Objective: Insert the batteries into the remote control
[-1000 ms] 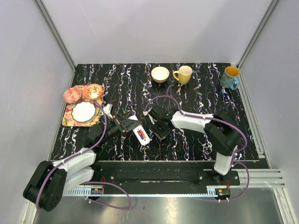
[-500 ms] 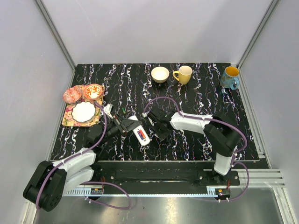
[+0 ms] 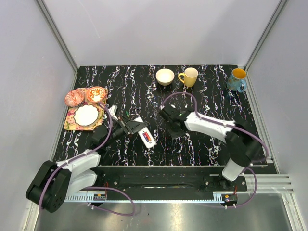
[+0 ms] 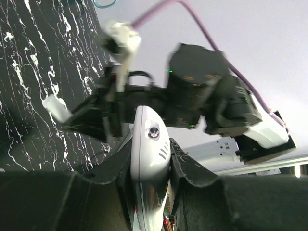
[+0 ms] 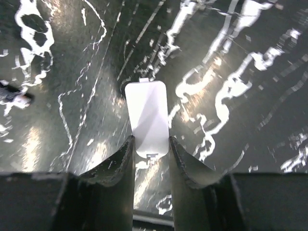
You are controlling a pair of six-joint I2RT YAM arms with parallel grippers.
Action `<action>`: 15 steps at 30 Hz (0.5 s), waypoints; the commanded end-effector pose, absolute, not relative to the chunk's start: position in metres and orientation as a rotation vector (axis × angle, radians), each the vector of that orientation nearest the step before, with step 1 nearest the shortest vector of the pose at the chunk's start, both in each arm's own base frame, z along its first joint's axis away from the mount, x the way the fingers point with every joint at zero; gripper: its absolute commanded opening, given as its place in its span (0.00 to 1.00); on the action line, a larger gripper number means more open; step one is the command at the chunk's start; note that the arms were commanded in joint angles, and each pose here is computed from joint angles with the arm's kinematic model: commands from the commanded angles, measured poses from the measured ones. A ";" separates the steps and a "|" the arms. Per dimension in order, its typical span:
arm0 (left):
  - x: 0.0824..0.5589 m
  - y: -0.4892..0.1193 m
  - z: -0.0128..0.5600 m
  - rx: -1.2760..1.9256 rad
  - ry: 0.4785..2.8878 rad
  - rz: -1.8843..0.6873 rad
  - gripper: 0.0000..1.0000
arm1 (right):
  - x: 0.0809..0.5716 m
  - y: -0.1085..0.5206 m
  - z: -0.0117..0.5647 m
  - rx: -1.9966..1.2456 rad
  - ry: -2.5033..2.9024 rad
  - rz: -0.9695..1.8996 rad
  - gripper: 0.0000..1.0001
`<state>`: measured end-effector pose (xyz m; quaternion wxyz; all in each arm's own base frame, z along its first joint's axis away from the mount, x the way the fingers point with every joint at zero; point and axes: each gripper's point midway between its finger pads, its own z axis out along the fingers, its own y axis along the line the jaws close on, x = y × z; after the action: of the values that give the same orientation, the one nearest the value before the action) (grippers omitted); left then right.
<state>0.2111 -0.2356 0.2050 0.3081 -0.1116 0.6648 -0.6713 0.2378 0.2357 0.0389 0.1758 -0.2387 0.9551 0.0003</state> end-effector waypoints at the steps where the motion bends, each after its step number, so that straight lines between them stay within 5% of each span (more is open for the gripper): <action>1: 0.228 -0.243 0.244 -0.227 1.619 -1.792 0.00 | 0.229 0.223 0.112 -0.401 2.643 0.105 0.00; 15: 0.259 -0.292 0.253 -0.294 1.542 -1.871 0.00 | 0.186 0.240 0.232 -0.431 2.538 0.419 0.00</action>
<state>0.2480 -0.2848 0.2033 0.2906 -0.1267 0.6593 -0.6818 0.2009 0.2303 0.2186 0.2847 -0.1481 0.9371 0.1372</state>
